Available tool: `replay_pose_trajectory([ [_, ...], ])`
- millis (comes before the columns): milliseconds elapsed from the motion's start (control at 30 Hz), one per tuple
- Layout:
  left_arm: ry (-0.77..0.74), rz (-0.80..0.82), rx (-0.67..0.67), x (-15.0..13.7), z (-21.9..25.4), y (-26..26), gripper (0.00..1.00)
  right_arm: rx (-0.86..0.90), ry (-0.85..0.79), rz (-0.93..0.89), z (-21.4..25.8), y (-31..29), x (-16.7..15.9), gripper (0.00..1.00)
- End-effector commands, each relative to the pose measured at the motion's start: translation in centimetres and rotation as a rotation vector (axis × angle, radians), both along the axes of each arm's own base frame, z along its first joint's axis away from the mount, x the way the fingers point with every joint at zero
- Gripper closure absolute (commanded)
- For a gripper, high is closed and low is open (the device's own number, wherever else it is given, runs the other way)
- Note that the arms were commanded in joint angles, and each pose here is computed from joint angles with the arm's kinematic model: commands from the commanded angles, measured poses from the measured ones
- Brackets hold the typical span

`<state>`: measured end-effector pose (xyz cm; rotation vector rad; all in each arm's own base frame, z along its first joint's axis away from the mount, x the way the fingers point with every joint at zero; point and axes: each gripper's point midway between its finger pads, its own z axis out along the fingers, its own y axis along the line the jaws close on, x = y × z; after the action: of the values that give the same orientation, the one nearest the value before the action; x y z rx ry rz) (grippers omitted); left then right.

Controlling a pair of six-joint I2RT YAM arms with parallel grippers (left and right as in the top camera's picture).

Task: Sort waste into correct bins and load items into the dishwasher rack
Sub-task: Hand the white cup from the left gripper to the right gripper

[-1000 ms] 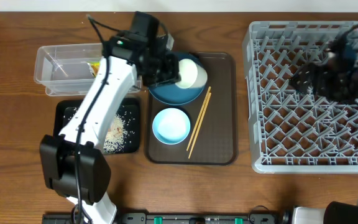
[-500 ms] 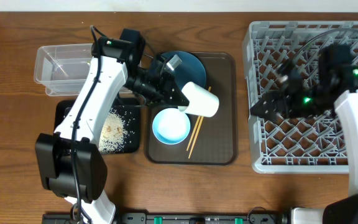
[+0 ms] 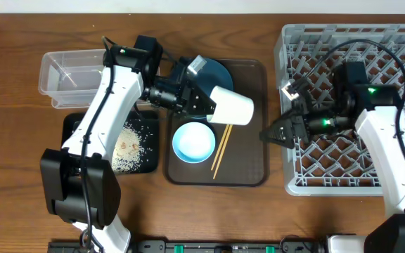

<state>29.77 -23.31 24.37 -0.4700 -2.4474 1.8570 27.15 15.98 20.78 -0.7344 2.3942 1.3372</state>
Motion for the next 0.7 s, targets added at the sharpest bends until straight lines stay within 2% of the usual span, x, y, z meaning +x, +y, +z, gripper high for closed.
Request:
replay_pose_trajectory([
  [0,-0.025,-0.013,-0.051,0.0,0.6,-0.5,0.94,0.114,-0.042,0.052,1.6,1.8,-0.2,0.09],
  [333,-0.017,0.034,-0.011,2.0,0.1,-1.0,0.94,0.225,-0.143,0.081,3.9,4.4,1.6,0.08],
  [667,-0.021,0.002,0.006,1.2,-0.2,-2.3,0.94,0.289,-0.288,0.098,6.2,5.9,3.9,0.10],
])
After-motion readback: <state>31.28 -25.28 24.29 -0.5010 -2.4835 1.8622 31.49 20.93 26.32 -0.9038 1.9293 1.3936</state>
